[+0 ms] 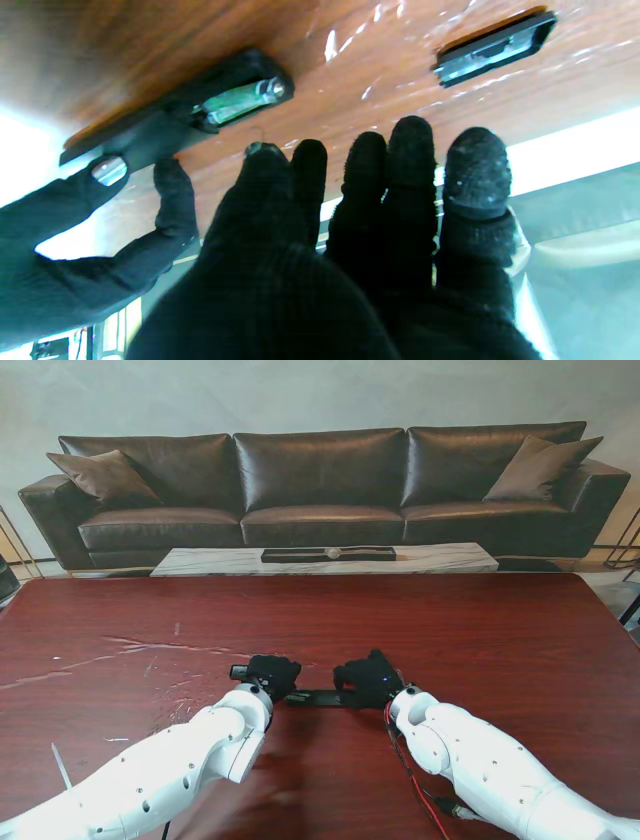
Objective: Install the batteries into the remote control and close the cover
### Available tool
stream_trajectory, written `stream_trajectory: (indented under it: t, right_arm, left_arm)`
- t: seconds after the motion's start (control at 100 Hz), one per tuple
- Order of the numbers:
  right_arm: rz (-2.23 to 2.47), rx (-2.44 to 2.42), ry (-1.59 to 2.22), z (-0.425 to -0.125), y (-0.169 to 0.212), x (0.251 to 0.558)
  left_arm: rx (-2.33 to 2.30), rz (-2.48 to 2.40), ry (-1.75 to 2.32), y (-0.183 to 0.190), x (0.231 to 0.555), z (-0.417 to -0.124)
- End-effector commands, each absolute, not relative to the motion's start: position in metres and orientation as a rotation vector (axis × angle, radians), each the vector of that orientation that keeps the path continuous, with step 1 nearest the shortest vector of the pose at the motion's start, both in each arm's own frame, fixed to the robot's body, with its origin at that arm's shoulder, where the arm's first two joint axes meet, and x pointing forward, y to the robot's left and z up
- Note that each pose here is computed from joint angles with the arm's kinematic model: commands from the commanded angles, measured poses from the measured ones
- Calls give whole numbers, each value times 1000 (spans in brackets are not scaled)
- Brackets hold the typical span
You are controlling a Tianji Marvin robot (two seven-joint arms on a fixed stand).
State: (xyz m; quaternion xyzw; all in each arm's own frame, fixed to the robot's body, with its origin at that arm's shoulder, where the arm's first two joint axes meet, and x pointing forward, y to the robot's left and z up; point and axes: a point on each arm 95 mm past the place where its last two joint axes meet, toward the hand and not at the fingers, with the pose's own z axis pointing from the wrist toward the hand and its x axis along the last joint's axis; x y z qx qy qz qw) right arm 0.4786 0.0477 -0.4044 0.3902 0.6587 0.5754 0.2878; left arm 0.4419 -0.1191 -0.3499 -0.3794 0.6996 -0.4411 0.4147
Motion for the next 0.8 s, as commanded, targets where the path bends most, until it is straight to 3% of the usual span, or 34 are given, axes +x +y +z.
stream_trajectory:
  t: [0.0, 0.79]
  right_arm:
    - [1491, 1068, 1817, -424, 44, 466]
    - [1492, 1066, 1819, -425, 45, 465]
  left_arm:
    - [-960, -1081, 1755, -114, 441, -352]
    - [-1035, -1020, 1796, -121, 440, -361]
